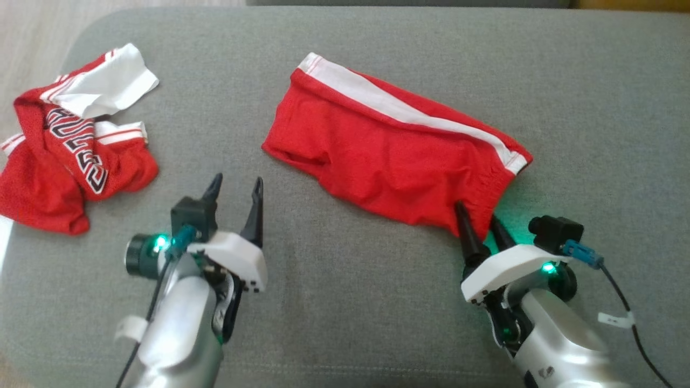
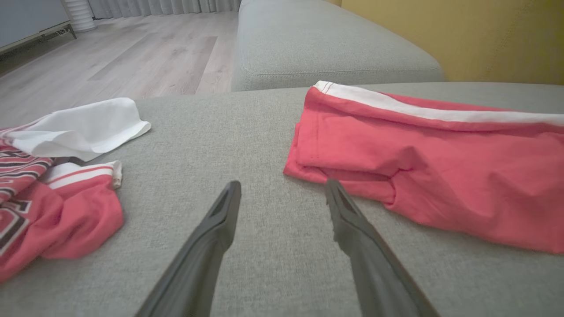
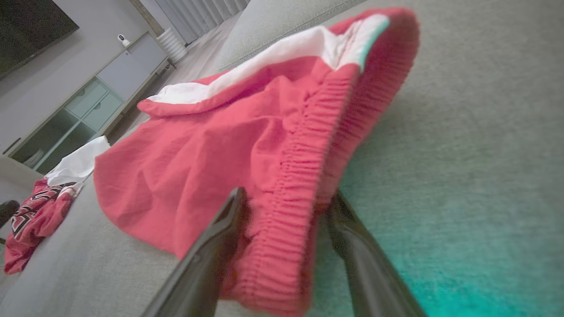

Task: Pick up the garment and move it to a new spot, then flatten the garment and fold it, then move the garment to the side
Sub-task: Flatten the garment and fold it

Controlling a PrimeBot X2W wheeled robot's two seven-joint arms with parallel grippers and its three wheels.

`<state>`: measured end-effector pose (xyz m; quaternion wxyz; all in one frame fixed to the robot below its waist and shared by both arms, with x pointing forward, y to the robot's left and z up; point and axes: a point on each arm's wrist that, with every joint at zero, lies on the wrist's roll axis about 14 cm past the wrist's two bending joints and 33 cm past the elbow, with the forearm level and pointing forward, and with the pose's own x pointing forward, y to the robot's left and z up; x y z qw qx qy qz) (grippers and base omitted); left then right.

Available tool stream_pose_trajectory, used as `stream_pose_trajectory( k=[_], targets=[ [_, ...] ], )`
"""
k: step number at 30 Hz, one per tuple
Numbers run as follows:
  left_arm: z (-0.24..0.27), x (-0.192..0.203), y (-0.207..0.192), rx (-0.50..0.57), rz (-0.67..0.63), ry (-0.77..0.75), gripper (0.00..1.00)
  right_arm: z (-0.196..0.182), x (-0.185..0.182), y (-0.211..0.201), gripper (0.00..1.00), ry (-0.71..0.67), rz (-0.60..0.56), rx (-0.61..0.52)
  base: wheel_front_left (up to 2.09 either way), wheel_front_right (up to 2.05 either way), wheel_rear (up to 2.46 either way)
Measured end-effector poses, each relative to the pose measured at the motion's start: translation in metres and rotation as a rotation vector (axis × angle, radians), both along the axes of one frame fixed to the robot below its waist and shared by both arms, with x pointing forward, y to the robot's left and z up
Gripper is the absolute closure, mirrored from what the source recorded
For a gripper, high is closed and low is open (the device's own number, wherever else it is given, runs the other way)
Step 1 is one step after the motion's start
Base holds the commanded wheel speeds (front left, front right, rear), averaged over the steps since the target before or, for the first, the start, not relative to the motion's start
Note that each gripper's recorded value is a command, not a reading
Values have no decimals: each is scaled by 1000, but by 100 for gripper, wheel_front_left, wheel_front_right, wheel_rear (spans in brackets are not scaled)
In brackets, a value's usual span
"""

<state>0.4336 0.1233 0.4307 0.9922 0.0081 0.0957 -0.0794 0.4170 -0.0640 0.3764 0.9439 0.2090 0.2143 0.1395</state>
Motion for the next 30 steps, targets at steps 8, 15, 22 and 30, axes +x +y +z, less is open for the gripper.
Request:
stream_pose_trajectory(
  k=[8, 15, 22, 30],
  targets=[
    [-2, -23, -14, -45, -22, 8, 0, 9, 0, -17, 100, -2, -87, 35, 0, 0, 0],
    [-8, -41, -30, -109, -26, 37, 0, 10, -6, -82, 100, -23, -192, -65, 0, 0, 0],
    [-16, -56, -34, -130, -22, 71, 0, 44, 27, -83, 100, -140, -120, -138, 0, 0, 0],
    [-20, -74, -14, -145, 55, 90, 0, 98, 54, 33, 100, -301, 206, -133, 0, 0, 0]
  ],
)
